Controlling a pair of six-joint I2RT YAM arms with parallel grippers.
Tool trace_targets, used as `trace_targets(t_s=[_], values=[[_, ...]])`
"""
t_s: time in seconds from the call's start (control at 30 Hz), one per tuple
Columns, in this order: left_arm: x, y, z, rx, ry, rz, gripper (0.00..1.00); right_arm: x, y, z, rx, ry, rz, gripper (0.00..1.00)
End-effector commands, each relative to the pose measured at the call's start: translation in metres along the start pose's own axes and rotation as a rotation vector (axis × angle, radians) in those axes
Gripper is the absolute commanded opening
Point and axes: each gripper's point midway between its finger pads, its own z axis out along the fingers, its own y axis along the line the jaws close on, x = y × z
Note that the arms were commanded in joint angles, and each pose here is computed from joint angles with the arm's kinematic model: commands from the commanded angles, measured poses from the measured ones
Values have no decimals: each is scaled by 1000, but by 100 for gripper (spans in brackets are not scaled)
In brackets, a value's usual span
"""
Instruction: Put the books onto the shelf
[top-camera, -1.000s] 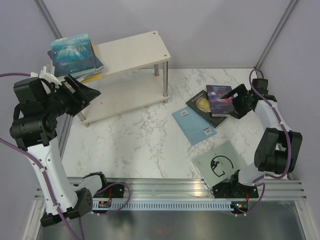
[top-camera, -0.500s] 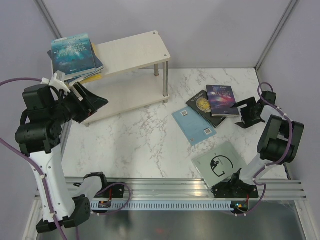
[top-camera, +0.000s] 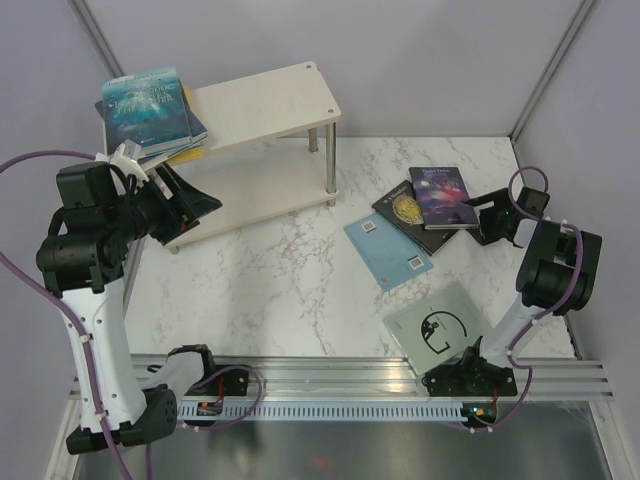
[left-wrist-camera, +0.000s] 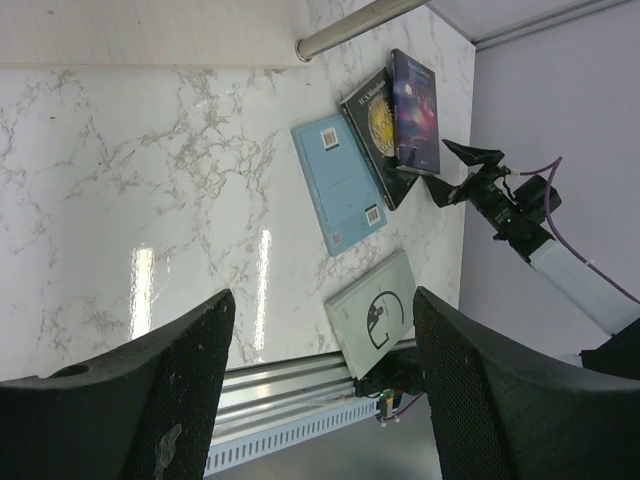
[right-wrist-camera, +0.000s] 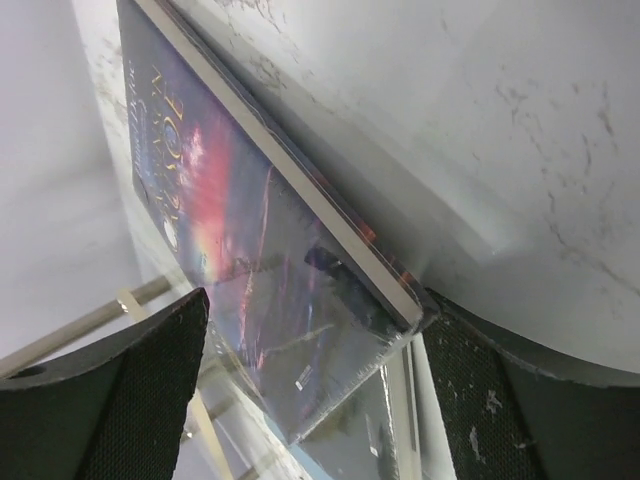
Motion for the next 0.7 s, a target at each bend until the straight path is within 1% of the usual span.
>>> trace_targets(t_s=[0.0,0.03,0.07,0.1,0.13,0.17,0.2,0.27,0.3,0.33,0.47,0.53,0.63,0.67], values=[[1,6,3,-24,11,37,75,3,-58,26,112,-48,45,88],[1,8,5,-28,17,34,75,4,-59,27,103,-45,48,84],[0,8,7,-30,20,33,75,2,-54,29,69,-58,41,77],[1,9,8,-32,25,33,75,2,-55,31,61,-58,42,62],[1,9,9,-35,27,33,75,5,-57,32,56,-53,42,50],[1,10,9,-38,28,34,75,5,-56,34,39,-49,36,43],[2,10,10,-38,33,36,75,6,-56,35,35,-45,32,29],[3,12,12,-42,41,39,75,7,-54,36,11,-36,14,14],[4,11,12,-42,40,41,75,6,-51,36,4,-39,8,2],[5,12,13,-45,47,38,75,6,-50,35,0,-38,0,0],[7,12,14,-41,54,39,75,0,-29,21,-37,-59,-49,0],[8,12,13,-43,54,38,75,-10,-3,5,-79,-92,-87,0],[8,12,12,-41,46,33,75,-16,33,-24,-141,-127,-89,0],[9,11,11,-39,42,30,75,-17,51,-41,-177,-149,-95,0]])
